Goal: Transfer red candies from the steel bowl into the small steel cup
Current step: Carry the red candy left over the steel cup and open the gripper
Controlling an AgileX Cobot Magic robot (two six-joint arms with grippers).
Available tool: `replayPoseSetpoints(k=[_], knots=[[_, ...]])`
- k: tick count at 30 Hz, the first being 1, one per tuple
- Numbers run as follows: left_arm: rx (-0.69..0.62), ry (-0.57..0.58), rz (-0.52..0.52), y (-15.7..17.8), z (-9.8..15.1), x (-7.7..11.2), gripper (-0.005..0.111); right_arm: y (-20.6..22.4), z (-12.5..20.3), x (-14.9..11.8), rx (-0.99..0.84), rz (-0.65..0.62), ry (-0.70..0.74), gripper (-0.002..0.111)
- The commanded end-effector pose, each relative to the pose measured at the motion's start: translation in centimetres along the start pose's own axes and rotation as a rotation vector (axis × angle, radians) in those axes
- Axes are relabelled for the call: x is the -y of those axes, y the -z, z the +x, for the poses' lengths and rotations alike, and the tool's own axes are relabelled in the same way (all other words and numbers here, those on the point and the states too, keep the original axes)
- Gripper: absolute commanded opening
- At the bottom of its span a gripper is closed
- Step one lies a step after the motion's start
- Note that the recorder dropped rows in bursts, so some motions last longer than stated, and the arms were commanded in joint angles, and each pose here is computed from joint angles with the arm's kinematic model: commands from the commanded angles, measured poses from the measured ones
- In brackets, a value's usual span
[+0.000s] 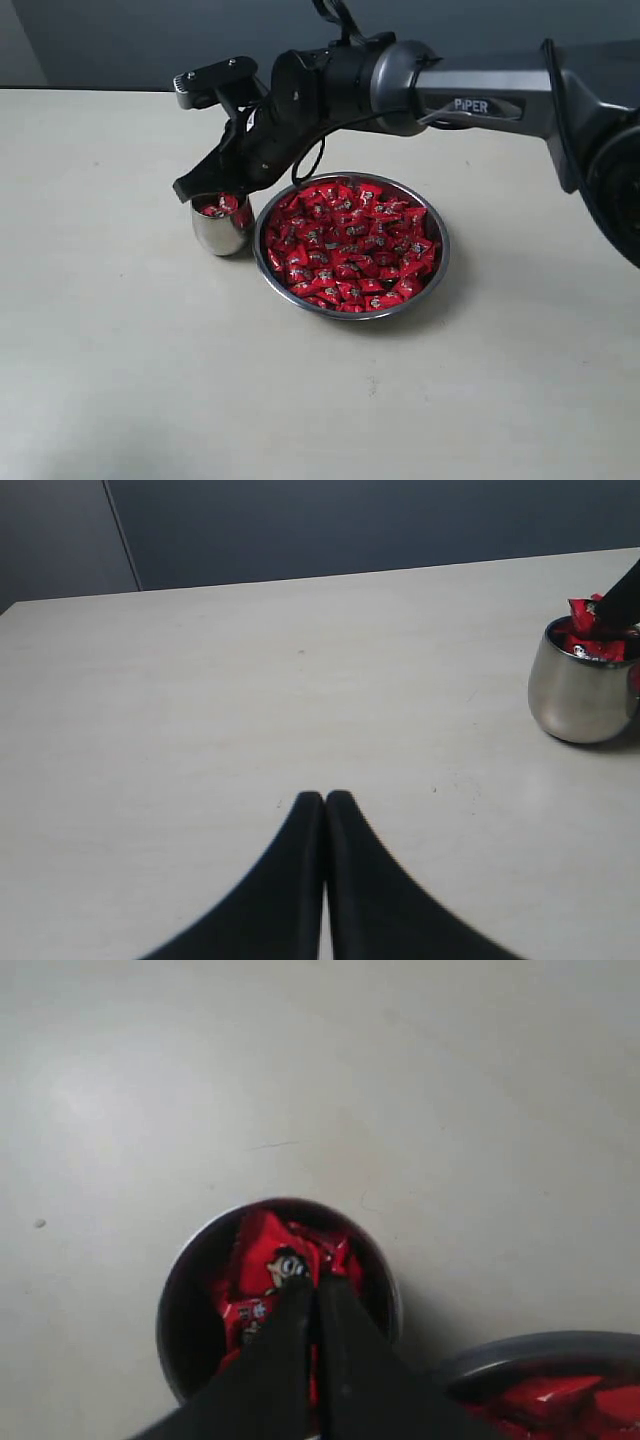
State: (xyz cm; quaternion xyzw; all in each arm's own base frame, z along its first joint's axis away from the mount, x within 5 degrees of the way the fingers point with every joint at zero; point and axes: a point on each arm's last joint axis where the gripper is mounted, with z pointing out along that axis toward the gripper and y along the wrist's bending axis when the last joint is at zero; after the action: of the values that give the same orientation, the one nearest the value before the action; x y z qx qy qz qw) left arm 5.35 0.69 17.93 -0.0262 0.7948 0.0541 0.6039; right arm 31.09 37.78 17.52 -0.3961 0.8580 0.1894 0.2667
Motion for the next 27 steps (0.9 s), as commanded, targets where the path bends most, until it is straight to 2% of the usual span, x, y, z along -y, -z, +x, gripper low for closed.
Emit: replayPoseSetpoints(k=[1, 21, 23, 27], knots=[[0.020, -0.002, 0.004, 0.12, -0.35, 0.00, 0.000, 0.21, -0.09, 0.10, -0.007, 0.001, 0.002, 0.000], [0.020, -0.002, 0.004, 0.12, -0.35, 0.00, 0.000, 0.21, -0.01, 0.07, -0.016, -0.002, 0.000, 0.001], [0.020, -0.002, 0.004, 0.12, -0.35, 0.00, 0.000, 0.21, -0.01, 0.07, -0.016, -0.002, 0.000, 0.008], [0.020, -0.002, 0.004, 0.12, -0.35, 0.00, 0.000, 0.21, 0.03, 0.07, -0.020, -0.003, 0.000, 0.034]])
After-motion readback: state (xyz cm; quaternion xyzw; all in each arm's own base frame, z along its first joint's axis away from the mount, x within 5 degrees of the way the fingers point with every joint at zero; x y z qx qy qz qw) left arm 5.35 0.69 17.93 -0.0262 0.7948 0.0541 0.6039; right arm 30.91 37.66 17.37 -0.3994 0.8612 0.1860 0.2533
